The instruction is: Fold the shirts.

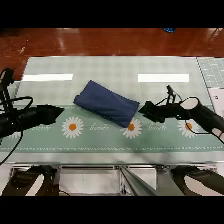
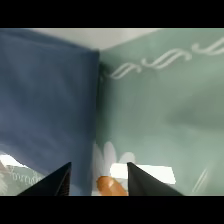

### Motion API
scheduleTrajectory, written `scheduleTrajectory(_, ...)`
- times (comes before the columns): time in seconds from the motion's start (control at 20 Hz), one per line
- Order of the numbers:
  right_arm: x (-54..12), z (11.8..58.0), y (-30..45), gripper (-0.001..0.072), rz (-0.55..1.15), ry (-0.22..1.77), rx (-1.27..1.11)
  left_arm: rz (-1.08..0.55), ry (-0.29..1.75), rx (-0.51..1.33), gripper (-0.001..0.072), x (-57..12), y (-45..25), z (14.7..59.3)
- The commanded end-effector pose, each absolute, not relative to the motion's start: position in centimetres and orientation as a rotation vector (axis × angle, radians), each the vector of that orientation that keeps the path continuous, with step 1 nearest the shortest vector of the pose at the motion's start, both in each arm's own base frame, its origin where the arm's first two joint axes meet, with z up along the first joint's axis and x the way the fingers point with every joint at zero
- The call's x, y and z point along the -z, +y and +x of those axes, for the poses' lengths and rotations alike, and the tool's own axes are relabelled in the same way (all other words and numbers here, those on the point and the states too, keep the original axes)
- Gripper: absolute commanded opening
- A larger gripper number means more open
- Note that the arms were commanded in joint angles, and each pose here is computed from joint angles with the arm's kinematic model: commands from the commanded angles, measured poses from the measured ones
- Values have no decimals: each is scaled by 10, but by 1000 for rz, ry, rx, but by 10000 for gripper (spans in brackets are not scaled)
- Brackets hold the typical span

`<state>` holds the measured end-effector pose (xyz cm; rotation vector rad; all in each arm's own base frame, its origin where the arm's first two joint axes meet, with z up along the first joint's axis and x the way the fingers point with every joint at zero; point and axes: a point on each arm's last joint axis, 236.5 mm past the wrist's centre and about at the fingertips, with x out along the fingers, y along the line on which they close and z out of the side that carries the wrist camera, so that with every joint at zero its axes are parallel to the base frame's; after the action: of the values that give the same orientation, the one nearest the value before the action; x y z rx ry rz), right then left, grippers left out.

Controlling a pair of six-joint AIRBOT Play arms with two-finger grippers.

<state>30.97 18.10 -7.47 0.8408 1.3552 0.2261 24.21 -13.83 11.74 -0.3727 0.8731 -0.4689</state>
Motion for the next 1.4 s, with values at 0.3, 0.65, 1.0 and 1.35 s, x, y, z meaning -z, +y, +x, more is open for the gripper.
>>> scheduleTrajectory(0.3,96,329,262,285,824,1454,-379,-389,888,460,17,-115,-138,243)
scheduleTrajectory(0.65,-20,393,316,32,706,1212,-742,-387,888,460,17,-114,-138,243)
scheduleTrajectory(1.0,-185,454,269,31,426,954,-722,-388,889,460,17,-114,-138,243)
scheduleTrajectory(1.35,-272,458,104,31,539,847,-413,-387,898,462,17,-113,-139,242)
